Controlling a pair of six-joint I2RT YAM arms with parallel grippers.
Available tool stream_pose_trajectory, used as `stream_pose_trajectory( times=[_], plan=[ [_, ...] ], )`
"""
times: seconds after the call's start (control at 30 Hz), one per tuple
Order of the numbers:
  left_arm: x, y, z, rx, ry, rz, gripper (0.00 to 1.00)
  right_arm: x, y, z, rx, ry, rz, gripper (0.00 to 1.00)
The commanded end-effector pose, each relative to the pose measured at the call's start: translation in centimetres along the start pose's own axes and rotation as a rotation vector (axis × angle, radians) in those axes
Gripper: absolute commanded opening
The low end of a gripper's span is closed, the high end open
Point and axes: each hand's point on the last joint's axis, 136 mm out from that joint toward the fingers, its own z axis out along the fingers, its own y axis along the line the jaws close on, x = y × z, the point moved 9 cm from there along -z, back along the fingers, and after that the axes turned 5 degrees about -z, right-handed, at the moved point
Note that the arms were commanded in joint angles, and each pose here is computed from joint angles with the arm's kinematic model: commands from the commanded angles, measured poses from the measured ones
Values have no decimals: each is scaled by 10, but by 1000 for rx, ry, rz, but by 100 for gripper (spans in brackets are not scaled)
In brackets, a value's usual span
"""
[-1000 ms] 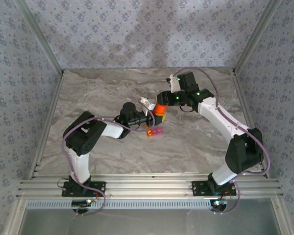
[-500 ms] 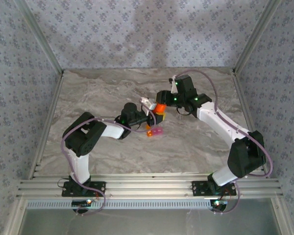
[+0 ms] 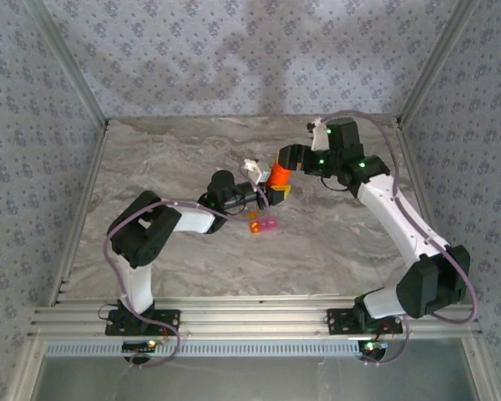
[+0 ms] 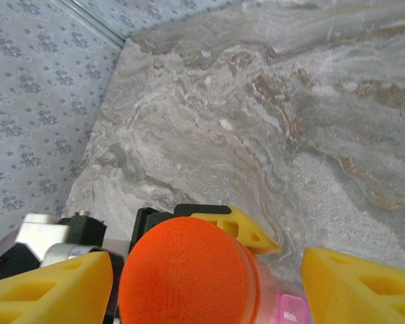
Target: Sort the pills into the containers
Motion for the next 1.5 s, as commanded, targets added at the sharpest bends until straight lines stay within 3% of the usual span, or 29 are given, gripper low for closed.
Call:
stream_pose_trajectory(
  times=[0.0,0.37,0.67,0.97,1.47],
  plan=[
    [-25,-2,-6,68,-27,33,0,-12,7,-22,-46,-37,-125,75],
    [-37,17,-42,148,64,-12,0,-38,12,-17,-193,29,-330,73],
    [-41,24,-52,192,104,-24,0,-36,30,1,-305,155,-488,75],
    [-40,26,-50,209,118,-39,0,-24,27,37,-296,307,-516,76],
    [-37,27,-43,227,123,-53,0,-24,33,46,-319,314,-516,68]
  ],
)
